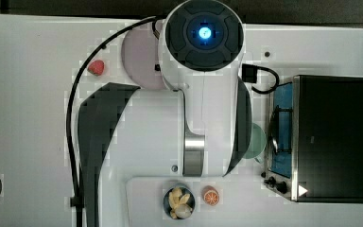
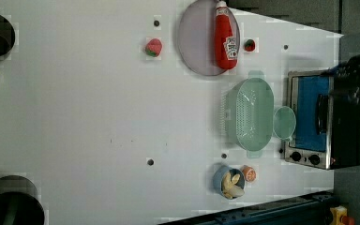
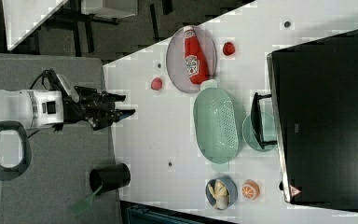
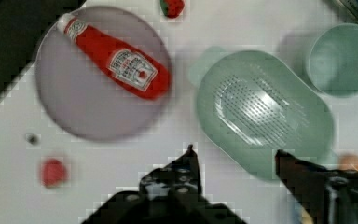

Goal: Drag strainer right to left.

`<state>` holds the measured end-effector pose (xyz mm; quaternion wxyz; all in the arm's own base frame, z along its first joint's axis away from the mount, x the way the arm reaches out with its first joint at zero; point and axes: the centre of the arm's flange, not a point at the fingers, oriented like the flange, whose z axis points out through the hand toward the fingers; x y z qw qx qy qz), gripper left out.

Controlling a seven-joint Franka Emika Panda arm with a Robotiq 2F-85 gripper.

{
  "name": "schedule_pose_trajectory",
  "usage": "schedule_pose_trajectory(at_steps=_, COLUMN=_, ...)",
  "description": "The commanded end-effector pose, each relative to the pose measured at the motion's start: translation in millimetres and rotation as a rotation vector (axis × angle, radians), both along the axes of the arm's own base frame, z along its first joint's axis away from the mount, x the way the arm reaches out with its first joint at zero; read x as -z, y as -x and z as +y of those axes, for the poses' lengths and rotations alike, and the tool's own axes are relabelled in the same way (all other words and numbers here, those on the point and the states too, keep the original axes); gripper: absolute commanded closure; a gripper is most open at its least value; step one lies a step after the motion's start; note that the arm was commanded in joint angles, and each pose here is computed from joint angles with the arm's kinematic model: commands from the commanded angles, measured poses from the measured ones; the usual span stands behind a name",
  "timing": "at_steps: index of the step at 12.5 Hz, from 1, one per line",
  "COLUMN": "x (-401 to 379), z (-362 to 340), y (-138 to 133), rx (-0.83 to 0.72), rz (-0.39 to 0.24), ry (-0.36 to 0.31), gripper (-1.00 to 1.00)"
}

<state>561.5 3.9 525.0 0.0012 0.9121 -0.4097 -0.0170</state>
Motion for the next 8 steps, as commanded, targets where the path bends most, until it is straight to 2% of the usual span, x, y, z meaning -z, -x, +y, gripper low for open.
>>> schedule_pose_trajectory(at_steps=1, x=-74, z=-45, y=171, rx=0.088, rz=-0.02, ry=0.043, gripper=-0.59)
schedule_pose_trajectory(at_steps=3, x=-66, z=-44, y=170, rx=0.087, rz=-0.006, ry=0.042, gripper=-0.99)
schedule_pose_trajectory(at_steps=6, x=-24, z=-41, y=162, rx=0.099, rz=0.035, ry=0.045, gripper=-1.0)
schedule_pose_trajectory(at_steps=8, x=17, z=-39, y=152, rx=0.121, rz=0.036, ry=0.048, gripper=-1.0)
